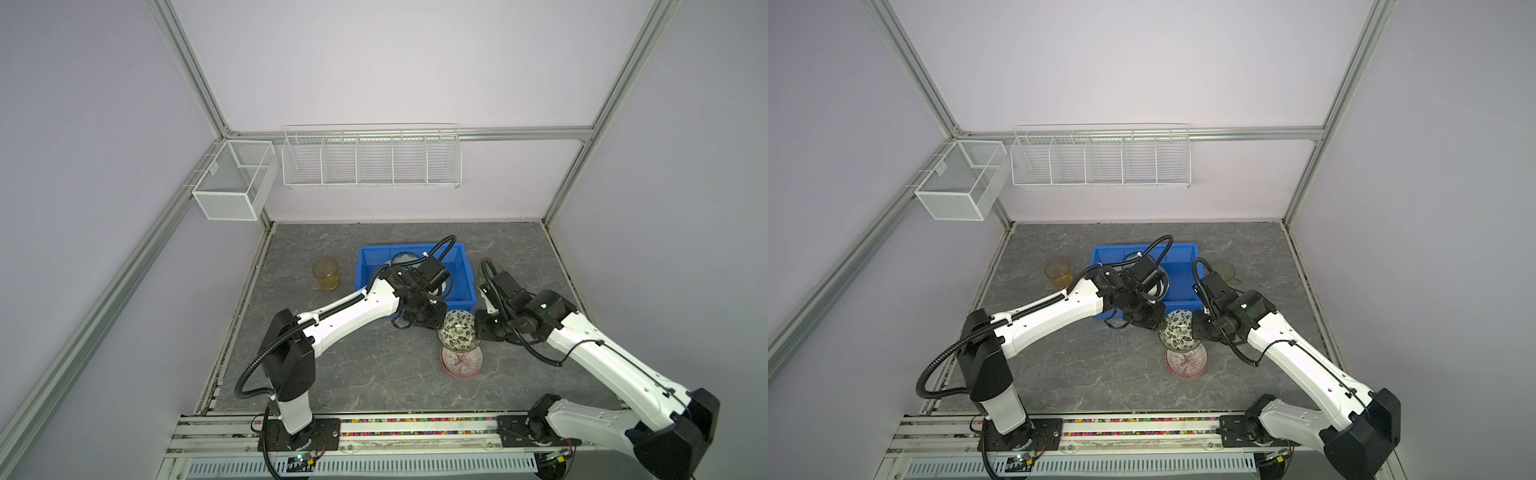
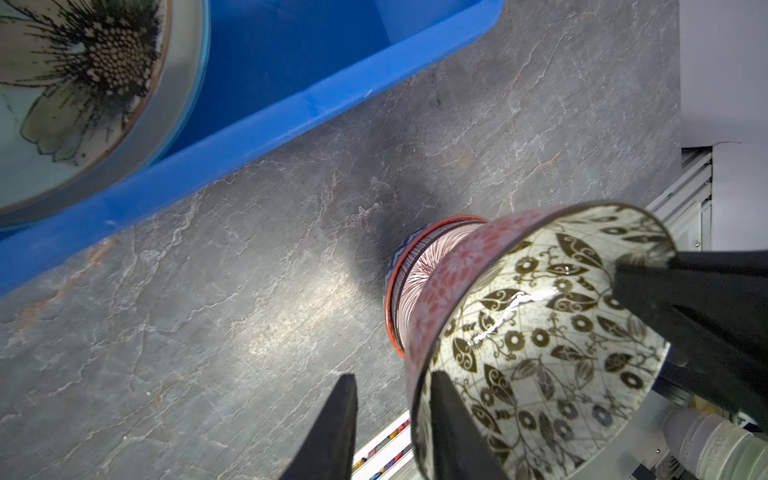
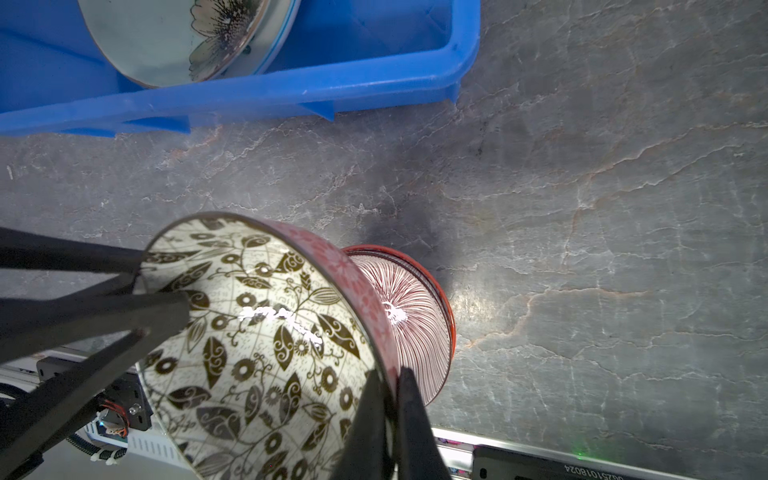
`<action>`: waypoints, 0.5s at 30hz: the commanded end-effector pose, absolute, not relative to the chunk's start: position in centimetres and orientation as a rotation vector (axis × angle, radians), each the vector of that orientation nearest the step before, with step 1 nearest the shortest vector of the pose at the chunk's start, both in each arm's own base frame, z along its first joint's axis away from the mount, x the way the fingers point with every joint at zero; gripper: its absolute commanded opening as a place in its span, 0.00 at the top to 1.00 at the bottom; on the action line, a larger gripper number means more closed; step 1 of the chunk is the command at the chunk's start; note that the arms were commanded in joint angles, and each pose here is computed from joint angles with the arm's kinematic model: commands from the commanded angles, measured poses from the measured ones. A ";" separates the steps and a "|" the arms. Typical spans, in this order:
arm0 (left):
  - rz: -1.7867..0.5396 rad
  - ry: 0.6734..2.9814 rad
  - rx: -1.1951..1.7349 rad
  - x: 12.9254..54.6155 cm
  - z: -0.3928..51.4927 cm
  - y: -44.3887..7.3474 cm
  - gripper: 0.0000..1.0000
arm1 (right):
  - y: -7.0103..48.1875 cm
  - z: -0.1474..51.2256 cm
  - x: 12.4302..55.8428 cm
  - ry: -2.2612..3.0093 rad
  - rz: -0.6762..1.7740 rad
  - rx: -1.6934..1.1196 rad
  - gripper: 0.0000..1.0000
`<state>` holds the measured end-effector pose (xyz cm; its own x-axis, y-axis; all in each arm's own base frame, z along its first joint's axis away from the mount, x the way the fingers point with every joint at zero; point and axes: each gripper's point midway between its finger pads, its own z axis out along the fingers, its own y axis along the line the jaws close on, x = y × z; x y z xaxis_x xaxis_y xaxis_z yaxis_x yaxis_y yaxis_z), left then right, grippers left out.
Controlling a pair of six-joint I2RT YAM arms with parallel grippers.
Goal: Place the mixed dishes into the plastic bin
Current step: 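Tilt the leaf-print bowl up with the right gripper while left grasps its rim, then lift the leaf-print bowl off the red-striped bowl with left gripper while right releases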
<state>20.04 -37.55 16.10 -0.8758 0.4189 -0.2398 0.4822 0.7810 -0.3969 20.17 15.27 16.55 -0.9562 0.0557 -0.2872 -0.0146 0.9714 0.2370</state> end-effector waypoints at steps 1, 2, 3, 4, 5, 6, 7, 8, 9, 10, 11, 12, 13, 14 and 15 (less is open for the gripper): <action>-0.694 2.840 0.733 19.8 16.0 -37.8 0.72 | 16.2 17.5 21.0 2.784 0.405 0.019 0.93; -0.693 2.840 0.733 19.8 16.0 -37.8 0.72 | 16.2 17.5 21.0 2.784 0.409 0.017 0.93; -0.694 2.839 0.732 19.8 16.0 -37.8 0.73 | 16.4 17.6 21.1 2.782 0.418 0.015 0.93; -0.695 2.840 0.733 19.8 16.0 -37.8 0.74 | 16.5 17.6 21.1 2.782 0.427 0.017 0.93; -0.696 2.838 0.734 19.8 16.0 -37.9 0.75 | 16.7 17.6 21.1 2.782 0.435 0.014 0.93; -0.695 2.839 0.732 19.9 16.0 -37.8 0.76 | 16.8 17.6 21.2 2.783 0.439 0.015 0.93; -0.698 2.836 0.732 19.9 16.1 -37.9 0.77 | 16.9 17.5 21.3 2.783 0.442 0.016 0.93; -0.696 2.837 0.733 19.9 16.0 -37.9 0.78 | 16.9 17.4 21.2 2.788 0.443 0.017 0.93; -0.695 2.837 0.733 19.9 16.0 -37.9 0.79 | 17.0 17.4 21.1 2.793 0.448 0.017 0.93; -0.694 2.838 0.732 19.9 16.0 -37.9 0.80 | 17.0 17.3 21.1 2.797 0.449 0.017 0.93; -0.695 2.838 0.733 19.9 15.9 -37.9 0.80 | 17.3 17.6 21.5 2.773 0.471 0.016 0.93; -0.692 2.840 0.733 19.9 15.9 -37.9 0.82 | 17.5 17.6 21.6 2.769 0.476 0.016 0.93; -0.691 2.841 0.735 19.9 15.8 -37.9 0.83 | 17.5 17.6 21.7 2.768 0.478 0.015 0.93; -0.691 2.840 0.733 19.9 15.9 -37.9 0.84 | 17.5 17.7 21.7 2.767 0.478 0.016 0.93; -0.689 2.840 0.734 19.9 15.8 -37.9 0.85 | 17.5 17.7 21.7 2.766 0.479 0.016 0.93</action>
